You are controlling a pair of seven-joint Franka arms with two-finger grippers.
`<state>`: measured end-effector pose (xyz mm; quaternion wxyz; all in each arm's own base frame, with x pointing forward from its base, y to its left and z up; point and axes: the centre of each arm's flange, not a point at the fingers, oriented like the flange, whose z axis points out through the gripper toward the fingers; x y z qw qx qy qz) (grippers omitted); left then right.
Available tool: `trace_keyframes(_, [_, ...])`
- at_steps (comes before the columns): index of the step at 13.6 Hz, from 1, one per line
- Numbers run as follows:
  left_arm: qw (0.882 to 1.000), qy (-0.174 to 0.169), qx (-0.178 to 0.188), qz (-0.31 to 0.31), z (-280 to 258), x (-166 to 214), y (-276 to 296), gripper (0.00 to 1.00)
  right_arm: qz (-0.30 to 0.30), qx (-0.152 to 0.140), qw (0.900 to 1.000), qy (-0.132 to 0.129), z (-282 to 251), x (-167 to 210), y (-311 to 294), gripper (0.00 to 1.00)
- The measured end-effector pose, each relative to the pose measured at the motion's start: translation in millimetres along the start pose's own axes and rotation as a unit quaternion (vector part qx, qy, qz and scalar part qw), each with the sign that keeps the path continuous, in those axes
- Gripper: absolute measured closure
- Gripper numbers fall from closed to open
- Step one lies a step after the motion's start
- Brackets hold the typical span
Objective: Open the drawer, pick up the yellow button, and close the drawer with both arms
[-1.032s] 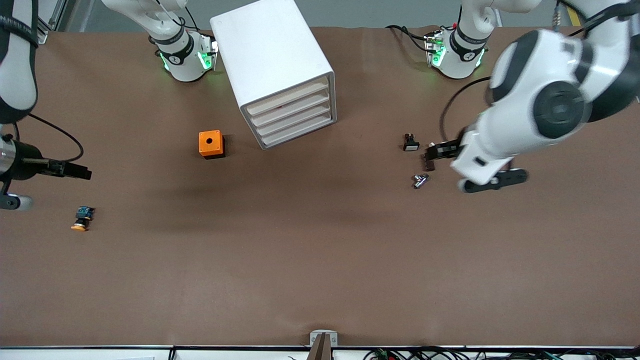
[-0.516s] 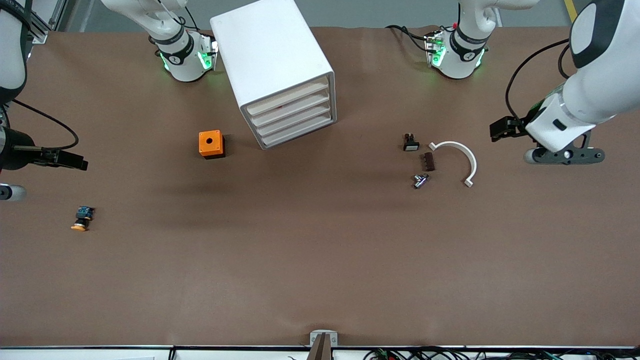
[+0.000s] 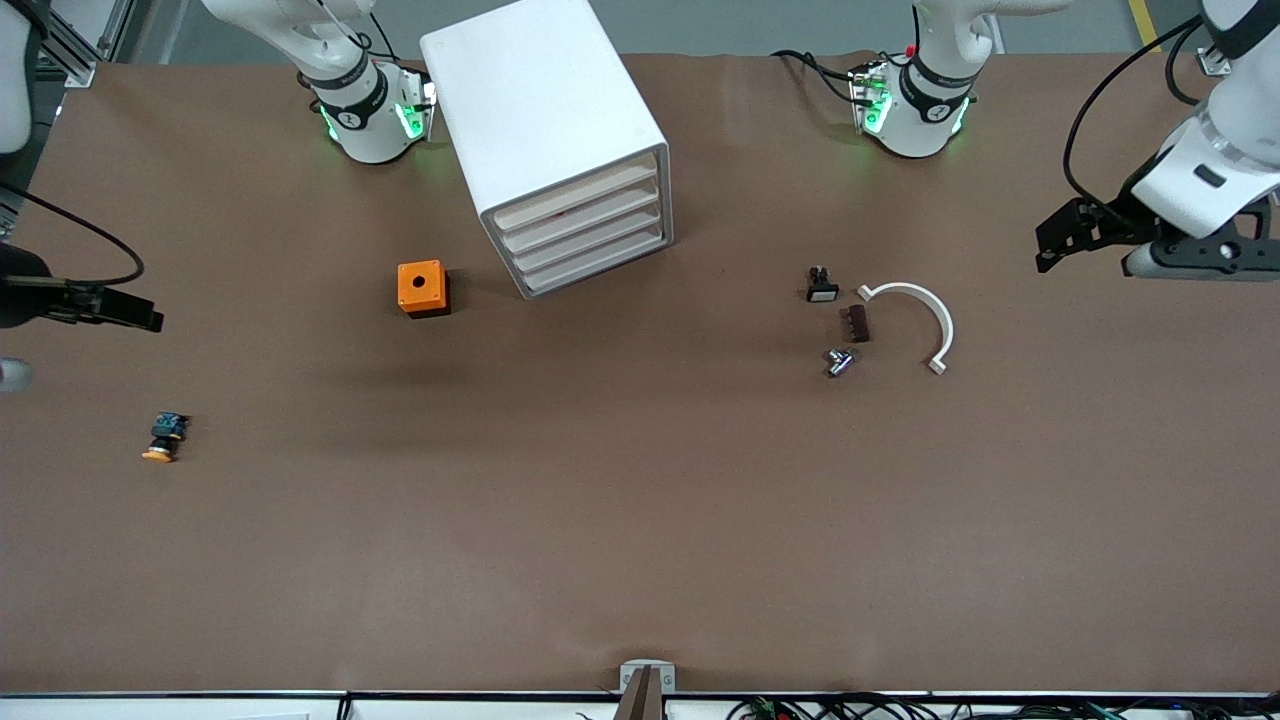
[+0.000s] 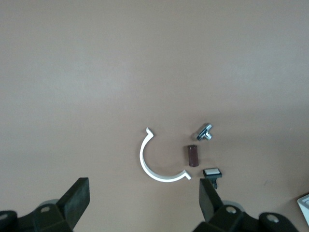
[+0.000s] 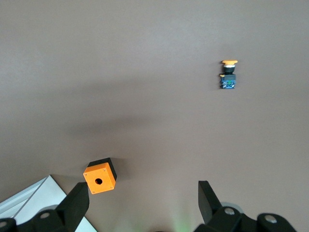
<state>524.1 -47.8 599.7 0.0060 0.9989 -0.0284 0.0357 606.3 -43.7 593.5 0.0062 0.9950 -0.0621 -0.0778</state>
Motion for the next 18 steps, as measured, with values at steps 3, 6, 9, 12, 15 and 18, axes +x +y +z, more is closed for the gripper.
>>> trace_keyframes(3, [1.0, 0.011, 0.0, -0.001, -27.7, 5.5, -0.9, 0.0, -0.001, 0.005, 1.0, -0.012, -13.6, -12.8, -0.3, 0.0])
trace_keyframes(6, [1.0, 0.0, -0.001, 0.001, -49.6, 10.0, 1.6, 0.0, -0.007, 0.014, 1.0, -0.005, -35.6, -35.1, -2.6, 0.0])
trace_keyframes(9, [1.0, -0.009, -0.001, 0.001, -51.6, 12.6, 2.6, 0.0, 0.004, 0.019, 1.0, -0.006, -44.2, -53.8, 12.6, 0.0])
trace_keyframes(12, [1.0, -0.014, -0.001, -0.001, -47.0, 14.8, 2.3, 0.0, 0.021, 0.023, 0.999, -0.017, -36.4, -58.0, 33.1, 0.0])
trace_keyframes(15, [1.0, -0.023, 0.0, -0.002, -42.0, 15.9, 1.3, 0.0, 0.024, 0.029, 0.999, 0.01, -23.4, -65.3, 38.9, 0.0])
trace_keyframes(18, [1.0, -0.028, 0.0, -0.002, -37.5, 17.7, 1.0, 0.0, 0.026, 0.038, 0.998, 0.043, -13.9, -95.0, 45.9, 0.0])
